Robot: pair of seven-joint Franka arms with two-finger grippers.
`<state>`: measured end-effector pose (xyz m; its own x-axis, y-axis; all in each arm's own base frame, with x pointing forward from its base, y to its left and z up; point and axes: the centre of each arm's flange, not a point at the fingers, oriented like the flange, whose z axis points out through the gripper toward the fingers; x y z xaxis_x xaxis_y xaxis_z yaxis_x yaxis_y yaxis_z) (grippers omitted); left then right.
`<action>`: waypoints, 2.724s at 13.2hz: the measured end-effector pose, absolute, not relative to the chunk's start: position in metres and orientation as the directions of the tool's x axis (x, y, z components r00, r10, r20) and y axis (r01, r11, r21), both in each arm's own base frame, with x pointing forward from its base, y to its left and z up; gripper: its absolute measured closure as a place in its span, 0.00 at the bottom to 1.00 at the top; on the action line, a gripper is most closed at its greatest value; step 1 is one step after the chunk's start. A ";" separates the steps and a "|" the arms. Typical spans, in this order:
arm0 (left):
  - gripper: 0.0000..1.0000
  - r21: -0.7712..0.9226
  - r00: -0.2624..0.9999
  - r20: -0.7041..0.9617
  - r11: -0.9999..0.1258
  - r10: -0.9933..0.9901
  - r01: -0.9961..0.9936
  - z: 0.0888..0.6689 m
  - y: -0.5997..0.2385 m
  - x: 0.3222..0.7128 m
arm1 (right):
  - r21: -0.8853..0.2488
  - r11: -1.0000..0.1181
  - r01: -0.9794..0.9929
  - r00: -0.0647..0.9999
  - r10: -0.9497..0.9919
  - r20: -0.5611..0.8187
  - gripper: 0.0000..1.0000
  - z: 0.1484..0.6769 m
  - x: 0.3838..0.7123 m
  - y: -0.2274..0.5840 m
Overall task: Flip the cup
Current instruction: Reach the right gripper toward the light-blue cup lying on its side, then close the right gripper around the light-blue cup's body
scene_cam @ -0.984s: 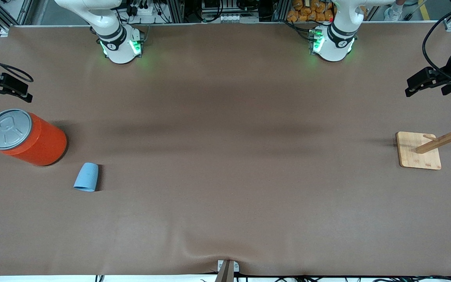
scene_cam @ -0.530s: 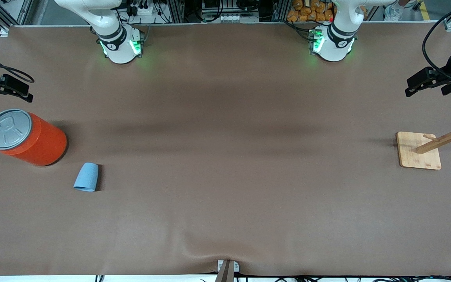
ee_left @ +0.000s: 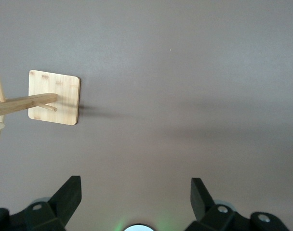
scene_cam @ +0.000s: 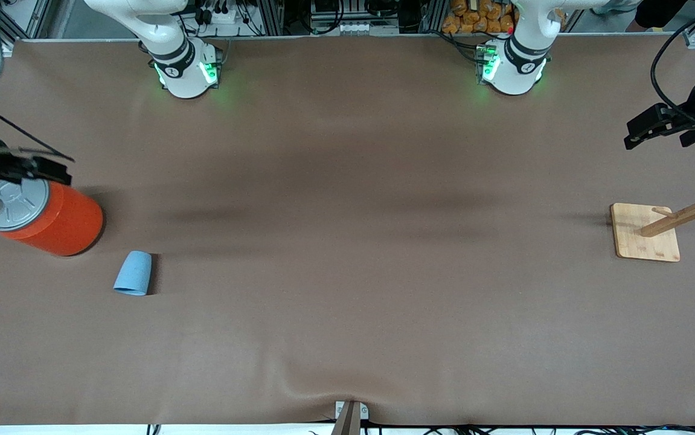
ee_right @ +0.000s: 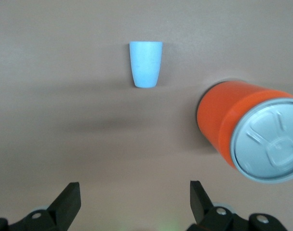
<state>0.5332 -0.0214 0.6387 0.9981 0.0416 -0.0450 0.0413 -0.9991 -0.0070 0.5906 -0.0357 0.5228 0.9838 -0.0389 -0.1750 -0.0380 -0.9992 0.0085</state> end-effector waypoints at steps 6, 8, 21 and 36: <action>0.00 -0.007 0.998 -0.047 -0.999 0.042 0.042 0.638 -0.021 0.533 | 0.020 -0.999 -0.032 0.982 -0.035 -0.183 0.00 0.381 0.647 -0.037; 0.00 -0.007 0.998 -0.048 -0.999 0.042 0.042 0.637 -0.021 0.533 | 0.023 -0.999 -0.031 0.984 -0.034 -0.172 0.00 0.347 0.657 -0.037; 0.00 -0.007 0.998 -0.050 -0.999 0.043 0.043 0.637 -0.021 0.533 | 0.032 -0.999 0.029 0.997 0.027 -0.076 0.00 0.210 0.684 -0.042; 0.00 -0.008 0.998 -0.052 -0.999 0.045 0.044 0.636 -0.020 0.534 | 0.032 -0.987 0.159 0.987 0.157 -0.039 0.00 0.180 0.682 -0.059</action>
<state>0.5339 -0.0198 0.6355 0.9977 0.0446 -0.0519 0.0443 -0.9990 -0.0076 0.6819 -0.0595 0.1796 0.9868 0.1574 -0.0387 0.1587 -0.9868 0.0317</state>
